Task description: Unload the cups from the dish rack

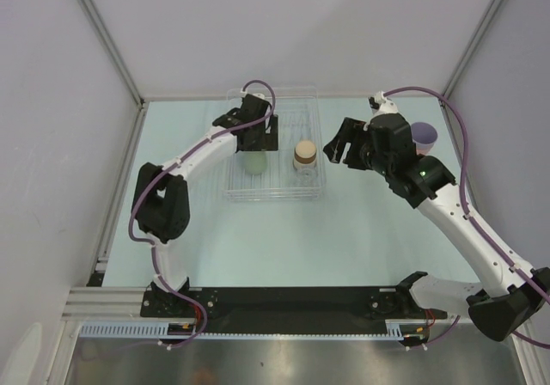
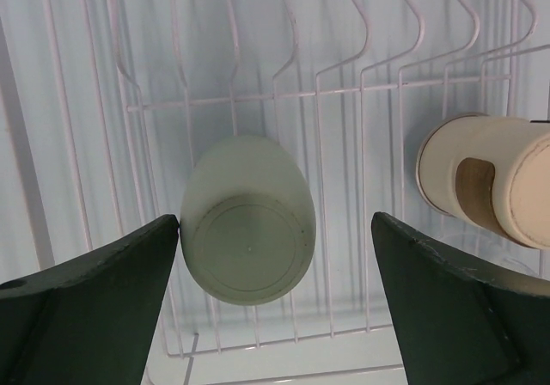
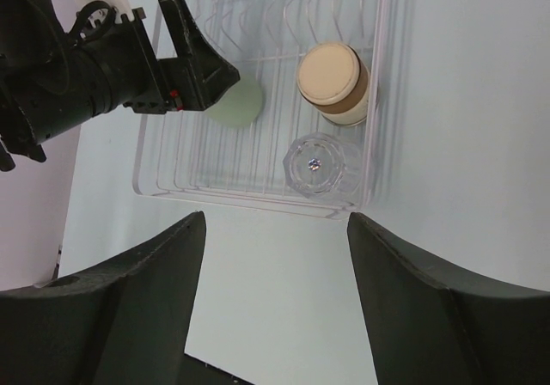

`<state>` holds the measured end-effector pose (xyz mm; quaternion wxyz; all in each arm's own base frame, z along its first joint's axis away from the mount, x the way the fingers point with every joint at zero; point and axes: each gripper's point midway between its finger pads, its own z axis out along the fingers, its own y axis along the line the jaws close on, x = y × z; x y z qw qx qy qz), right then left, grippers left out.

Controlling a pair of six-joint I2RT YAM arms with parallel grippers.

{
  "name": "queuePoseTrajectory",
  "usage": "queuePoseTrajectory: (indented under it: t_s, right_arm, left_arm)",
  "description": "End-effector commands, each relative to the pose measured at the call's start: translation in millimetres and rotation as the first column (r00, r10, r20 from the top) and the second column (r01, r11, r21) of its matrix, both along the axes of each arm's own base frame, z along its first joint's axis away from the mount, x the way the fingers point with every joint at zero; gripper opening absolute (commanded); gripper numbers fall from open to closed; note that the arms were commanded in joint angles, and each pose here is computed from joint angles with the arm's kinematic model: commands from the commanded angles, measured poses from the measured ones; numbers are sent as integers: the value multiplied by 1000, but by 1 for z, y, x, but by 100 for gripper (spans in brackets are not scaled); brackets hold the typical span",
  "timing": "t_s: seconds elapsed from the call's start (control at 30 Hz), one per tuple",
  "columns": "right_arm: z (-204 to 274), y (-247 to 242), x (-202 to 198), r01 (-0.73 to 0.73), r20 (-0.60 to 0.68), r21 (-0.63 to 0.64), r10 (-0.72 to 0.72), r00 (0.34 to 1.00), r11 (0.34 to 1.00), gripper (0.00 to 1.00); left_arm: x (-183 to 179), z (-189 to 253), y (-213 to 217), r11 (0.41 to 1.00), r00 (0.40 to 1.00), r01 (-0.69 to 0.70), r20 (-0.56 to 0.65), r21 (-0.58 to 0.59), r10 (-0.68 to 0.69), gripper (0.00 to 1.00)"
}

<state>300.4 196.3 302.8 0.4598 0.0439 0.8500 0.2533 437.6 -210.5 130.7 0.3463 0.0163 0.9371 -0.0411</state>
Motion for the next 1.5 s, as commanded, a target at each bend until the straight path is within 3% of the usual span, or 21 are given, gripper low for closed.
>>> queuePoseTrajectory:
  t_s: [0.0,0.57,0.9,1.0,1.03,1.07,1.3,1.47]
  right_arm:
    - [1,2,-1,-12,15,7,12,1000,1000,72]
    - [-12,0,-3,0,-7,5,0,1000,1000,72]
    - [-15,-3,-5,13,-13,6,-13,1000,1000,71]
    - [-16,-3,-6,11,-15,7,-11,1000,1000,71]
    - [-16,-3,-7,10,-17,7,-10,1000,1000,71]
    - [-16,-4,-6,14,-16,5,-14,1000,1000,72]
    - [-16,-6,-7,19,-7,0,-19,1000,1000,71]
    - [-12,-9,-7,28,9,-1,-28,1000,1000,71]
  left_arm:
    - [18,21,-4,1000,998,-9,69,5,9,100]
    - [9,0,4,999,1000,-29,13,37,28,89]
    - [0,-18,5,999,999,-20,-38,44,22,51]
    - [-2,-20,5,999,999,-21,-45,42,23,28]
    - [-3,-20,5,999,999,-20,-45,41,22,11]
    - [-3,-18,6,999,999,-20,-44,41,22,0]
    - [-6,2,6,1000,1000,-27,-12,15,27,0]
    - [-3,49,3,999,998,-24,65,-38,27,0]
